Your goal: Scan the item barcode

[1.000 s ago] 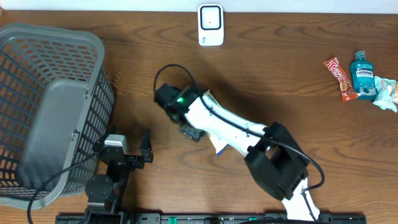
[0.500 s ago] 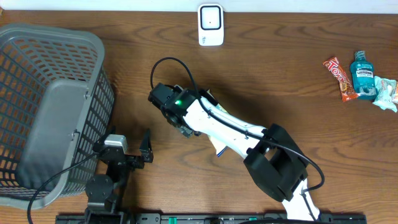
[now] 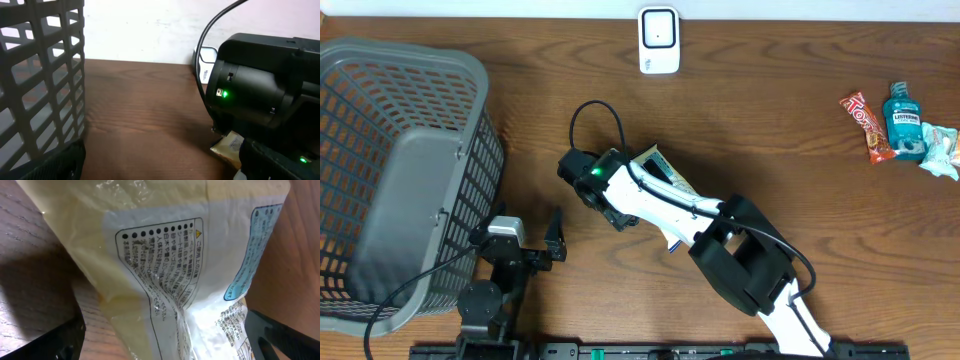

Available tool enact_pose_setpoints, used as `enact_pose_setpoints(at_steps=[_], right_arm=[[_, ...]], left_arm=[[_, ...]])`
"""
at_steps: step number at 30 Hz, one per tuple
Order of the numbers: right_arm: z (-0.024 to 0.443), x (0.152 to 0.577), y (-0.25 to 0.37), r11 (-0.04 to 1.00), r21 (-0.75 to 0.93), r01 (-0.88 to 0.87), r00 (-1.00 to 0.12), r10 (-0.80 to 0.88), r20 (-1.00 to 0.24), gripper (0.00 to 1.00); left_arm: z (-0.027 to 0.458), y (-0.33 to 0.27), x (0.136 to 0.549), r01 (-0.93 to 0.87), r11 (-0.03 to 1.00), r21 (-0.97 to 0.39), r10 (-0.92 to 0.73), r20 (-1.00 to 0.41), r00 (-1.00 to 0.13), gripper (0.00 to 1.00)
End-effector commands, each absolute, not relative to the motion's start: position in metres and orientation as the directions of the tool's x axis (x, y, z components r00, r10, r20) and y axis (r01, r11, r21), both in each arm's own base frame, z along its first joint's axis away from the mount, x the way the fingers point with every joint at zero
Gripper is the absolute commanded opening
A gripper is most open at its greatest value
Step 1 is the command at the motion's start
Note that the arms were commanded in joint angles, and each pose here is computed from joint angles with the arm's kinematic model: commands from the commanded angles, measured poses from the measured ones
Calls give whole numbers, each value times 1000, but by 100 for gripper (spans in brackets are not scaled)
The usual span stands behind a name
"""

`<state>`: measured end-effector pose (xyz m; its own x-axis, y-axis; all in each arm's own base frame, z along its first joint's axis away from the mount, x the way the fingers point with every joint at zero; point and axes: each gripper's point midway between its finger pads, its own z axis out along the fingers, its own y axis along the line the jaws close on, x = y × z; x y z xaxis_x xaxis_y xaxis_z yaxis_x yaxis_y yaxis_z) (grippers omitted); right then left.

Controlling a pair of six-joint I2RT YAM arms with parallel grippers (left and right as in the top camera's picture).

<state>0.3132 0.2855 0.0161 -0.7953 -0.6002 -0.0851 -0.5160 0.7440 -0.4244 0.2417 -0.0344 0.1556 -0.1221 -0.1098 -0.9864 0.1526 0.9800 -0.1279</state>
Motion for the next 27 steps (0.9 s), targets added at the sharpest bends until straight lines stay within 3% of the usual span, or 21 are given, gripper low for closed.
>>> enact_pose_setpoints(at_steps=[1,3,8,11,13,21,27], right_arm=[[-29,301,273,727,-451,-517,-818,-575,11,96],[-31,302,273,733,-450,-510,-822,-569,5,80],[-33,305,269,760,-434,-484,-844,-536,2,50],[-35,306,266,785,-400,-474,-859,-512,13,14],[-36,306,270,811,-349,-469,-869,-494,20,2],[16,310,304,845,-21,-535,-845,-534,32,1],[96,285,341,649,453,-612,-751,-656,-75,1]], left_arm=[[140,-33,242,144,980,-136,-113,-981,-159,98],[140,-33,242,144,980,-136,-113,-981,-159,98],[140,-33,242,144,980,-136,-113,-981,-159,98],[140,-33,242,144,980,-136,-113,-981,-159,98],[140,-33,242,144,980,-136,-113,-981,-159,98],[140,-33,242,144,980,-136,-113,-981,-159,98],[140,-33,242,144,980,-136,-113,-981,-159,98]])
